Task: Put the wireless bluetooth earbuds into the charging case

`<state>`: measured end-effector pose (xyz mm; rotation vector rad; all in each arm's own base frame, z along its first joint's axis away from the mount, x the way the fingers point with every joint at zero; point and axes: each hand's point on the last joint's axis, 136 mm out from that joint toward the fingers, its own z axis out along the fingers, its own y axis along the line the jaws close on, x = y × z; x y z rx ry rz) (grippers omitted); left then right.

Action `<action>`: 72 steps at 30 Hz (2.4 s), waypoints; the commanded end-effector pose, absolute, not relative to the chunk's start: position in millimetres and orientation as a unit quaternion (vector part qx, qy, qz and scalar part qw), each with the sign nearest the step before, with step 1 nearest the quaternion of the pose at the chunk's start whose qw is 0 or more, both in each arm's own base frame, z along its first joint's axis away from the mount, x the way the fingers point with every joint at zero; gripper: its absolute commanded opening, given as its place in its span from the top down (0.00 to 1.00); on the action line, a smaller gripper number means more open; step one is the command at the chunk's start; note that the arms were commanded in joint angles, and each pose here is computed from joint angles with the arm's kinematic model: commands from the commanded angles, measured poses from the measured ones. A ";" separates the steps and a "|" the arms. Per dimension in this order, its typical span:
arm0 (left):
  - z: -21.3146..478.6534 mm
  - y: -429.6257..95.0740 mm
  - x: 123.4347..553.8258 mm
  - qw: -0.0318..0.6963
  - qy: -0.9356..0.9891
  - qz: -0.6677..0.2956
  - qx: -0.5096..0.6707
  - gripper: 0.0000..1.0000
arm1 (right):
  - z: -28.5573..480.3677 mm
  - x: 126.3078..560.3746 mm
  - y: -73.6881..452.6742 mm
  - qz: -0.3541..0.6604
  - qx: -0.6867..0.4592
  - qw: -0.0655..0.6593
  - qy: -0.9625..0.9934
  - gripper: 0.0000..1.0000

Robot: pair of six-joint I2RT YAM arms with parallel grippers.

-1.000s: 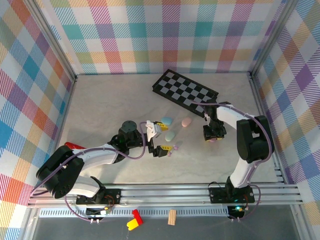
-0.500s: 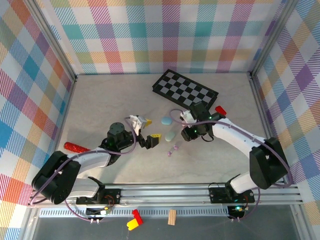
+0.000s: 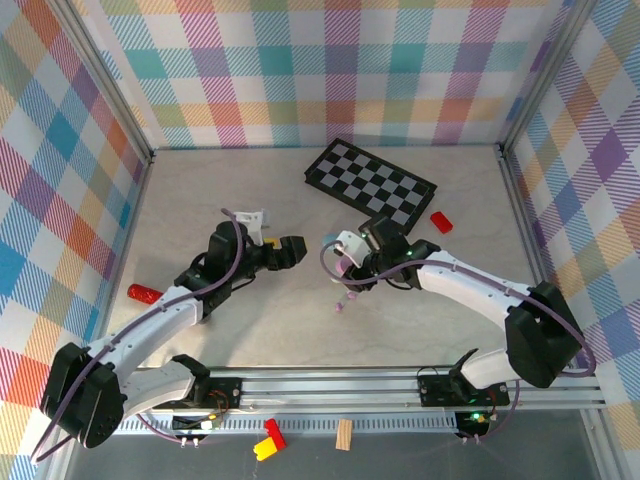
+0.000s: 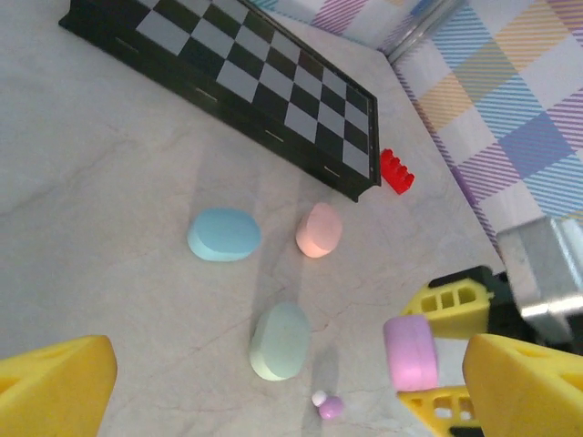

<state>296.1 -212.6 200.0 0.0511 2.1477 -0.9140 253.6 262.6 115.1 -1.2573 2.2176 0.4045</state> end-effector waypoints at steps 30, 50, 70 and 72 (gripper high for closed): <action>174.6 -308.2 247.7 0.114 0.861 -0.495 0.029 0.52 | 174.9 234.3 315.7 0.245 -0.514 0.337 0.750 0.56; 202.7 -302.1 274.7 0.219 0.806 -0.550 -0.018 0.91 | 270.6 231.2 285.3 0.364 -0.352 0.457 0.732 0.13; 310.5 -307.3 308.6 0.308 0.622 -0.716 -0.076 0.89 | 355.1 248.1 252.5 0.715 -0.046 0.340 0.609 0.23; 314.9 -307.4 309.6 0.305 0.607 -0.729 -0.084 0.89 | 357.1 251.9 256.5 0.727 -0.045 0.327 0.601 0.24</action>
